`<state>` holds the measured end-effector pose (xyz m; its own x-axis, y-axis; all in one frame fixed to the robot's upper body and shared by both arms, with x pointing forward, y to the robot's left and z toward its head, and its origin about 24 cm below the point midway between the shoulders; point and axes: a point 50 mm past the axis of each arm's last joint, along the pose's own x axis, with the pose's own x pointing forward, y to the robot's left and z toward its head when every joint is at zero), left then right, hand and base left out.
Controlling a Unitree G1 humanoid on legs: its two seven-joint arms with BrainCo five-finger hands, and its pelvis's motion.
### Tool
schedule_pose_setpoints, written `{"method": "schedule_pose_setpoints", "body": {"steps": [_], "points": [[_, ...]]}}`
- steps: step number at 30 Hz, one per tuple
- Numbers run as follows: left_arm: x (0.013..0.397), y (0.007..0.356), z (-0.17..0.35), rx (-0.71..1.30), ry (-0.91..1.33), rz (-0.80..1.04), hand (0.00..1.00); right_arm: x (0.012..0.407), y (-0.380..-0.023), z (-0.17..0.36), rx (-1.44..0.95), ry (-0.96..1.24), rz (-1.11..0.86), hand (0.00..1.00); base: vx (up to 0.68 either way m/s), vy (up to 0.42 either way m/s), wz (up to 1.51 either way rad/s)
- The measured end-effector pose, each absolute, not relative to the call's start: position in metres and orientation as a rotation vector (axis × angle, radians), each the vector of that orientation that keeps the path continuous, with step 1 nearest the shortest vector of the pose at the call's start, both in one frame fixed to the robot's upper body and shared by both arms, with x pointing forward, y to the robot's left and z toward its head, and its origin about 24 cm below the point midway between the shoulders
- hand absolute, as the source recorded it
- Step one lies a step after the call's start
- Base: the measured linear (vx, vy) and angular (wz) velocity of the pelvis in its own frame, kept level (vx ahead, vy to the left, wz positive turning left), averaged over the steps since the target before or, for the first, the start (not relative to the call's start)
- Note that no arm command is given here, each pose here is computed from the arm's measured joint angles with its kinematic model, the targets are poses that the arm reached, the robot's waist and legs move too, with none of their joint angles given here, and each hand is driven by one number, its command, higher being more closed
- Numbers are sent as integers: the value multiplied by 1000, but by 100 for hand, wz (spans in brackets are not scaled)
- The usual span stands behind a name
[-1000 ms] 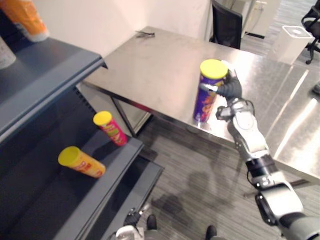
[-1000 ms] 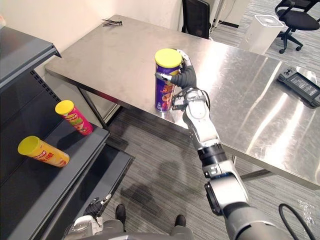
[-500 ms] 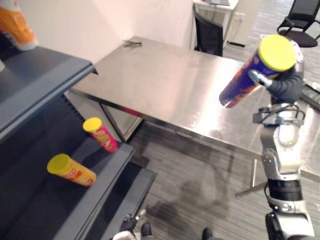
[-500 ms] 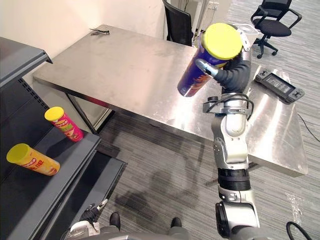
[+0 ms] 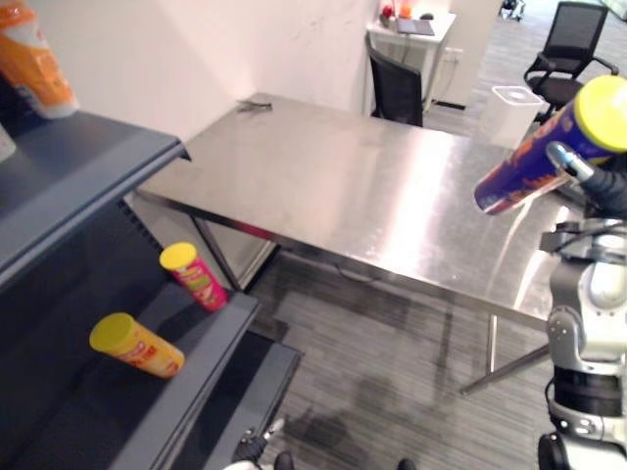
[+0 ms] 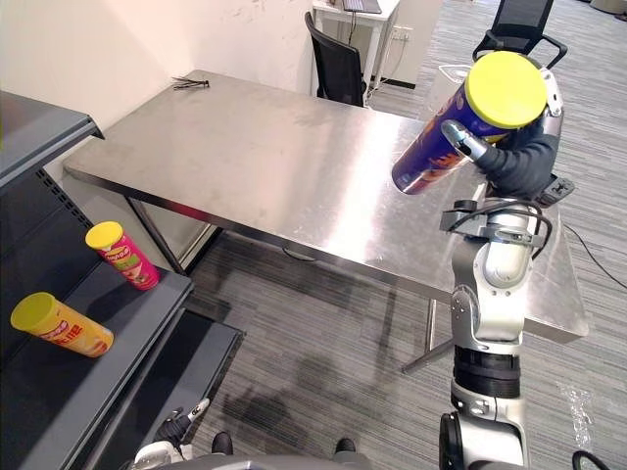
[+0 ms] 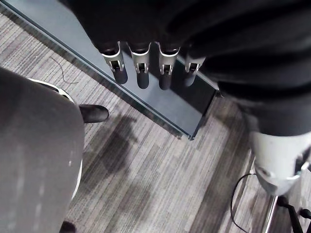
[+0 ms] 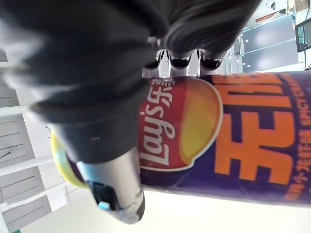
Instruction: Put the gum and the chips on the shelf.
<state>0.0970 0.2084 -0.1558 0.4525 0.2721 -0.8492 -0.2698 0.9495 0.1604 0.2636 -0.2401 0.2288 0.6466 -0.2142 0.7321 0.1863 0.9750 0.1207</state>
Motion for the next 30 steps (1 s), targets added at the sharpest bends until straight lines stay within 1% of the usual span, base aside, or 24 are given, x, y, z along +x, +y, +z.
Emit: {"method": "schedule_pose_setpoints", "body": {"steps": [5, 8, 11, 13, 14, 15, 16, 17, 18, 20, 23, 24, 26, 28, 30], "points": [[96, 208, -156, -3, 1052, 337, 0, 263, -240, 223, 30, -813, -225, 100, -24, -1, 13], [96, 210, -156, -13, 1047, 350, 0, 266, -229, 221, 42, -803, -176, 100, -97, -43, 62], [103, 205, -154, -30, 1019, 343, 0, 270, -212, 220, 56, -793, -78, 100, -165, -115, 91], [104, 207, -153, -29, 1013, 347, 0, 270, -209, 221, 62, -791, -66, 100, -206, -188, 103], [104, 214, -152, -15, 1018, 361, 0, 270, -209, 222, 69, -796, -71, 100, -199, -227, 156], [103, 218, -152, -40, 1015, 394, 0, 270, -215, 228, 77, -820, -101, 100, -149, -178, 151], [96, 218, -154, -44, 1033, 408, 0, 270, -216, 230, 83, -827, -106, 100, -142, -258, 150], [81, 217, -157, -53, 1069, 423, 0, 268, -217, 233, 84, -844, -116, 100, -93, -189, 118], [79, 217, -157, -51, 1070, 423, 0, 266, -220, 234, 86, -857, -132, 100, -169, -218, 160], [75, 219, -158, -72, 1092, 458, 0, 260, -239, 239, 104, -892, -230, 100, -195, -179, 155], [62, 214, -162, -111, 1134, 491, 0, 252, -255, 240, 107, -910, -319, 100, -209, -131, 170], [61, 214, -163, -124, 1139, 503, 0, 248, -265, 240, 115, -918, -379, 100, -243, -3, 163], [61, 212, -163, -129, 1142, 505, 0, 243, -273, 238, 115, -916, -430, 100, -262, 72, 126], [60, 211, -165, -128, 1158, 500, 0, 240, -278, 236, 116, -911, -467, 100, -266, 199, 93], [57, 217, -165, -107, 1170, 504, 0, 241, -279, 227, 152, -880, -492, 100, -288, 326, 62]]}}
